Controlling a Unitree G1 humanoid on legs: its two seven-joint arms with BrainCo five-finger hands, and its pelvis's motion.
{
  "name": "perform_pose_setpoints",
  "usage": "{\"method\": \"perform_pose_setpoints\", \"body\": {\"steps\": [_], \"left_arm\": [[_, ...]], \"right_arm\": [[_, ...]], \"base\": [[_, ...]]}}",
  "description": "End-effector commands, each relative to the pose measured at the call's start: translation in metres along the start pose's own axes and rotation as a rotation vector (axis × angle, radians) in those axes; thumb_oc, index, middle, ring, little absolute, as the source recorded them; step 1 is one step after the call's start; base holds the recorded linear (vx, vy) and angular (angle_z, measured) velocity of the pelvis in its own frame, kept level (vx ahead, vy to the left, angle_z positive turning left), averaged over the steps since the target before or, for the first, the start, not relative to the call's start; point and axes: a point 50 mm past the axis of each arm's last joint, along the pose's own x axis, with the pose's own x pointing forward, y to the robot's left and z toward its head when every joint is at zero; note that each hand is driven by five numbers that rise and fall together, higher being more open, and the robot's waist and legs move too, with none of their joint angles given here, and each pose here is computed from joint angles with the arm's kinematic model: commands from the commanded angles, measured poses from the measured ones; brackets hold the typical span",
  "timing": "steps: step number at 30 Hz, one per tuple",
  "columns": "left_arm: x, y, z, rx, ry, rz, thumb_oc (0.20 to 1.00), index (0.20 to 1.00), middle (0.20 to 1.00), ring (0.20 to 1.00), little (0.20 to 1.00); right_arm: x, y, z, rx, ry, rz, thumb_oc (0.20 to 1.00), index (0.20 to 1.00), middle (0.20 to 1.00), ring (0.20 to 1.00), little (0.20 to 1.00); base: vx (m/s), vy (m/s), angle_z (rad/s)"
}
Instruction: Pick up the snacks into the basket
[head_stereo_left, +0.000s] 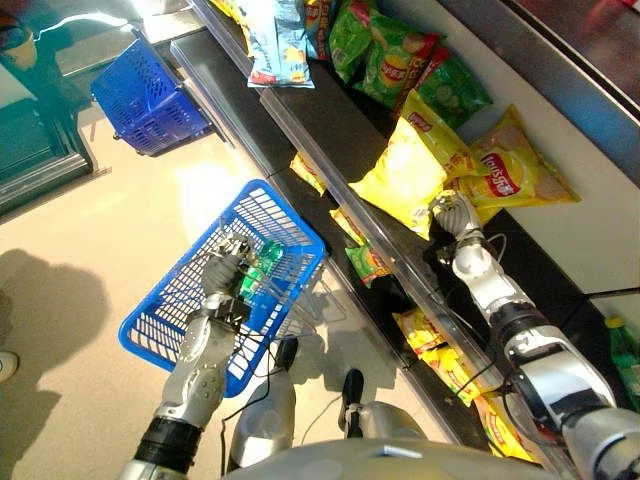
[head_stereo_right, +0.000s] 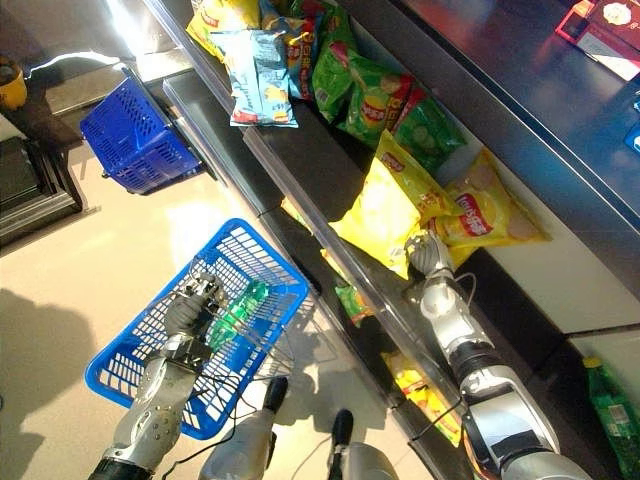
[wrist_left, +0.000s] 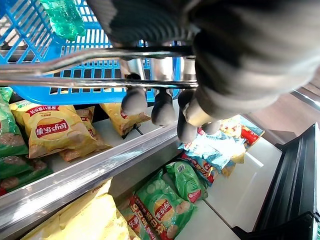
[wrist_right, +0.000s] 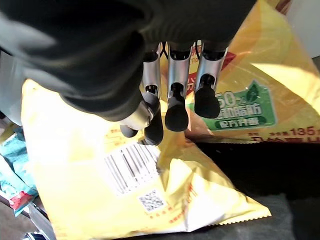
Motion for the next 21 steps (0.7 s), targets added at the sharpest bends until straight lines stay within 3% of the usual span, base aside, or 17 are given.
{"method": "perform_pose_setpoints", "body": {"steps": [1,2,3,4,6,7,11,12,13,21], "left_arm": [[-0.002,-0.049,0.063,0.013,-0.376,-0.261,0.200,0.200,0.200,0.200,0.200],[-0.001,-0.049,0.063,0.010,-0.374,-0.260,0.200,0.200,0.200,0.200,0.200],[-0.001,-0.049,0.063,0.010,-0.373,-0.260,0.200,0.200,0.200,0.200,0.200],[0.001,-0.049,0.063,0.014,-0.373,-0.257,0.200,0.200,0.200,0.200,0.200],[0.002,-0.049,0.062,0.013,-0.366,-0.245,0.200,0.200,0.200,0.200,0.200],[0.002,-0.048,0.062,0.015,-0.365,-0.235,0.200,0.200,0.200,0.200,0.200],[0.002,-0.046,0.068,0.031,-0.390,-0.228,0.200,0.200,0.200,0.200,0.200],[0.001,-0.046,0.070,0.049,-0.403,-0.237,0.200,0.200,0.200,0.200,0.200],[0.002,-0.046,0.069,0.055,-0.403,-0.243,0.200,0.200,0.200,0.200,0.200],[0.003,-0.047,0.067,0.050,-0.400,-0.247,0.200,0.200,0.200,0.200,0.200]], "right_arm": [[0.002,-0.013,0.006,0.078,-0.044,-0.085,0.200,0.200,0.200,0.200,0.200],[-0.001,-0.008,0.003,0.165,-0.014,-0.082,0.200,0.200,0.200,0.200,0.200],[-0.002,-0.008,0.003,0.165,-0.013,-0.082,0.413,0.413,0.413,0.413,0.413],[-0.005,0.000,0.002,0.274,0.017,-0.055,1.000,1.000,1.000,1.000,1.000],[-0.011,0.010,0.001,0.479,0.061,-0.041,1.000,1.000,1.000,1.000,1.000],[-0.013,0.011,0.000,0.482,0.066,-0.041,1.000,1.000,1.000,1.000,1.000],[-0.016,-0.002,0.007,0.275,-0.042,-0.057,1.000,1.000,1.000,1.000,1.000],[-0.017,-0.016,0.004,0.045,-0.115,-0.059,1.000,1.000,1.000,1.000,1.000],[-0.017,-0.021,0.000,-0.003,-0.116,-0.062,1.000,1.000,1.000,1.000,1.000],[-0.015,-0.036,0.015,-0.037,-0.203,-0.094,1.000,1.000,1.000,1.000,1.000]], "base": [[0.01,0.012,0.03],[0.00,0.008,0.03],[0.00,0.000,0.00],[0.00,0.000,0.00],[0.00,0.000,0.00],[0.00,0.000,0.00],[-0.01,0.013,-0.08],[0.00,0.016,-0.07],[0.00,0.025,-0.03],[0.00,0.022,-0.07]]}}
